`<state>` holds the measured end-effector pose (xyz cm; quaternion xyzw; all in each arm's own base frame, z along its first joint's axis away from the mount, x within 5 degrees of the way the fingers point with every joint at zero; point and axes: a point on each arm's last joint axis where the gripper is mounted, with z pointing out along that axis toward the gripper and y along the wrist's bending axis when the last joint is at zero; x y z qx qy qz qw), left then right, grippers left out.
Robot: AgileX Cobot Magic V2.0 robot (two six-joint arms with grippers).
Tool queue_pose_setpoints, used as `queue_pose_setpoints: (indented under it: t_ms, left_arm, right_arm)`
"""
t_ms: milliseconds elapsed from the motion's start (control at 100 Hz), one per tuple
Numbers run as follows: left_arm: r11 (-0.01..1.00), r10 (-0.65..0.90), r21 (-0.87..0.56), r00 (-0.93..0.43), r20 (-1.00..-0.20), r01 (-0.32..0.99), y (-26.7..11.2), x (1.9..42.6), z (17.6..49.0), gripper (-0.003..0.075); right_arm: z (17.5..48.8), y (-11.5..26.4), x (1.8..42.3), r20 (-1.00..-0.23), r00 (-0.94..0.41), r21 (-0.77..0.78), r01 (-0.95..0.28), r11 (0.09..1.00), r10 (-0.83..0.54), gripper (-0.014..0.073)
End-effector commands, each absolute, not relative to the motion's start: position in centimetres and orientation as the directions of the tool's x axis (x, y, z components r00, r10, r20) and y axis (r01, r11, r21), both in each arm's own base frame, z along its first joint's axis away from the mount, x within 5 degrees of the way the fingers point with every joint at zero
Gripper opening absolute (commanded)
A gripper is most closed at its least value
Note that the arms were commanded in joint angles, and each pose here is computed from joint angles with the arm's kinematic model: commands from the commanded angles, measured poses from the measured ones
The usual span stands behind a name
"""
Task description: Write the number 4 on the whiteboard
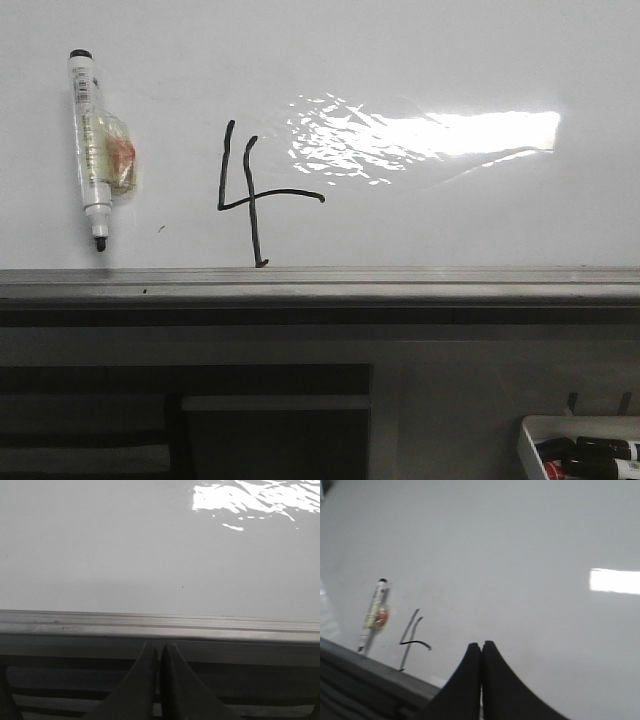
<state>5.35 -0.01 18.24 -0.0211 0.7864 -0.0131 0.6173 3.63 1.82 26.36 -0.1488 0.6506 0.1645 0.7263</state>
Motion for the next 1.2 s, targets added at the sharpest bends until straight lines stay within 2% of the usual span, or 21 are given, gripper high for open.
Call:
queue_pose_setpoints:
  t_ms: [0,180,390,660,670,720,1030,1190]
  left_arm:
    - [0.998,-0.067,-0.065,-0.165,-0.984,-0.018,0.0,5.4,18.4,-0.0020]
    - [0.998,-0.067,-0.065,-0.165,-0.984,-0.018,0.0,5.4,18.4,-0.0020]
    - [0.998,-0.067,-0.065,-0.165,-0.984,-0.018,0.0,5.4,18.4,-0.0020]
    - [0.998,-0.067,-0.065,-0.165,-0.984,-0.018,0.0,5.4,18.4,-0.0020]
    - [0.998,-0.067,-0.065,-0.165,-0.984,-0.018,0.0,5.4,18.4,-0.0020]
    - [0.998,-0.067,-0.065,-0.165,-0.984,-0.018,0.0,5.4,18.4,-0.0020]
    - [0.998,-0.067,-0.065,-0.165,-0.984,-0.018,0.0,5.4,18.4,-0.0020]
    - [0.998,-0.067,-0.065,-0.163,-0.984,-0.018,0.0,5.4,18.4,-0.0020]
  right_arm:
    - [28.1,1.1,3.2,-0.969,0.241,-0.024,-0.332,0.943,0.061,-0.0061]
    - [28.3,0.5,3.3,-0.964,0.267,-0.030,-0.126,0.992,0.005,-0.0061]
    - [26.5,-0.2,3.9,-0.982,0.183,-0.033,0.047,0.998,-0.041,-0.0061]
    - [19.5,-0.4,5.6,-0.999,0.015,-0.033,0.071,0.997,-0.035,-0.0061]
    - [19.3,-0.4,5.6,-0.999,-0.021,-0.033,0.069,0.997,-0.032,-0.0061]
    - [18.9,-0.4,5.5,-0.995,-0.090,-0.043,0.067,0.997,-0.037,-0.0061]
    - [17.2,-0.4,5.3,-0.967,-0.251,-0.049,0.068,0.996,-0.030,-0.0061]
    - [17.2,-0.4,5.3,-0.968,-0.249,-0.049,0.069,0.996,-0.030,-0.0061]
